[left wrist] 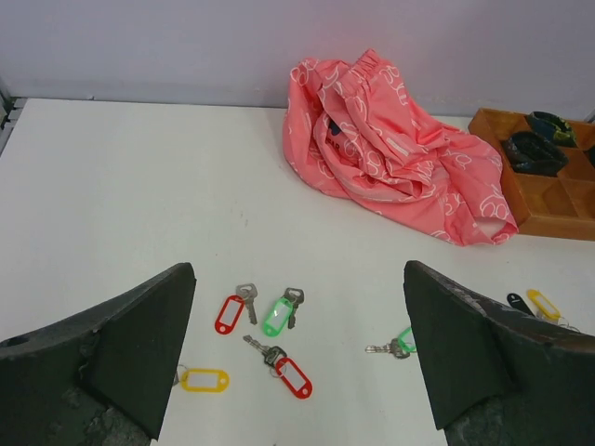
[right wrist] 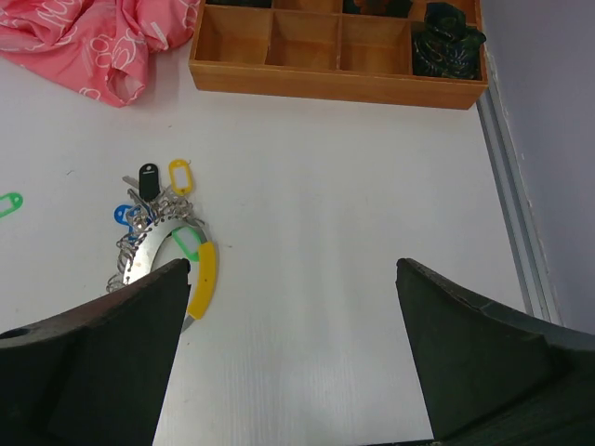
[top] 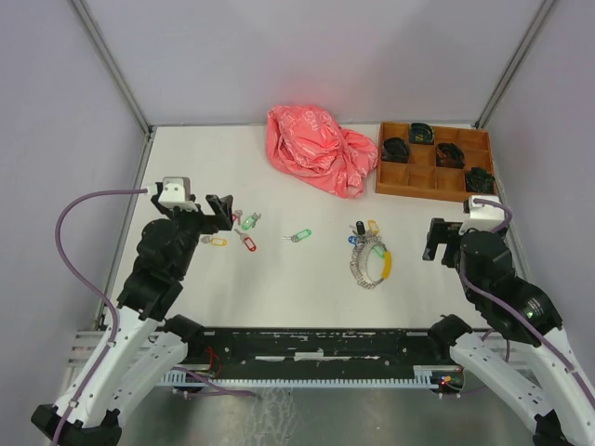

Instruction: Put the keys on the keyring

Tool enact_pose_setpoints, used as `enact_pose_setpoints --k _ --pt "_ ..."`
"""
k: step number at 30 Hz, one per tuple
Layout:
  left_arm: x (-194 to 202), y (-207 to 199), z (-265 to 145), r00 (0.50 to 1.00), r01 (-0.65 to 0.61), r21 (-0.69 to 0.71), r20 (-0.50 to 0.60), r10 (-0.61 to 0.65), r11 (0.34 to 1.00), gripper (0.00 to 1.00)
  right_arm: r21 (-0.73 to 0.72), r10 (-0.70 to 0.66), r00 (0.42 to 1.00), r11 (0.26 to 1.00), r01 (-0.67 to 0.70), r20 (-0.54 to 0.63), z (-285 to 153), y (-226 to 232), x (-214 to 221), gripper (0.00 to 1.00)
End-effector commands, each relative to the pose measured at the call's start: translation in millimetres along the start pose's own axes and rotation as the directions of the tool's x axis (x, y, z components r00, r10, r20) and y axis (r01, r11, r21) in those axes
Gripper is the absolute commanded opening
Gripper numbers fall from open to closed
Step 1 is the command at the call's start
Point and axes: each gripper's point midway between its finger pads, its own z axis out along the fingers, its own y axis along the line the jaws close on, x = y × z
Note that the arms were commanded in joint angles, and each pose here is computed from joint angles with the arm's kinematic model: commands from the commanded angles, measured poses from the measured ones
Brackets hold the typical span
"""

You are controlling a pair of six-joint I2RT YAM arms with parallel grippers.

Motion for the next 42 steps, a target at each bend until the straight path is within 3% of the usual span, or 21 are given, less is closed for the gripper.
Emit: enact_pose_setpoints --k 1,9,21,25,30,42 --pt "-13.2 -2.9 1.0 0.999 -0.024 0.02 0.046 0.023 1.0 0.99 -0.008 0.016 1.0 1.0 -0.015 0.027 1.4 3.0 -7.5 1.0" --pt "-10.1 -13.3 3.7 1.0 -0.01 0.069 0.02 0.009 0.998 0.99 -0.06 0.026 0.999 0.998 -0.029 -0.041 7.3 21.4 -4.6 1.0" --pt "29.2 -48.4 -0.1 0.98 0.105 0.223 -0.188 -0.063 0.969 0.99 -0.32 0.017 0.972 0.943 -0.093 -0.233 20.2 91.6 30.5 1.0" --pt "55.5 -62.9 -0.9 0.948 0.195 0.26 -0.298 -0.113 0.946 1.0 -0.369 0.012 0.951 0.92 -0.131 -0.308 32.8 115.6 48.3 1.0" --pt "101.4 -82.2 1.6 0.868 0.347 0.266 -0.453 -0.201 0.899 0.98 -0.363 0.02 0.915 0.914 -0.179 -0.402 60.7 140.8 77.8 0.98" --pt "152.1 -112.1 3.7 0.782 0.504 0.281 -0.549 -0.294 0.816 0.96 -0.247 0.063 0.877 0.948 -0.202 -0.477 113.3 161.6 124.6 0.85"
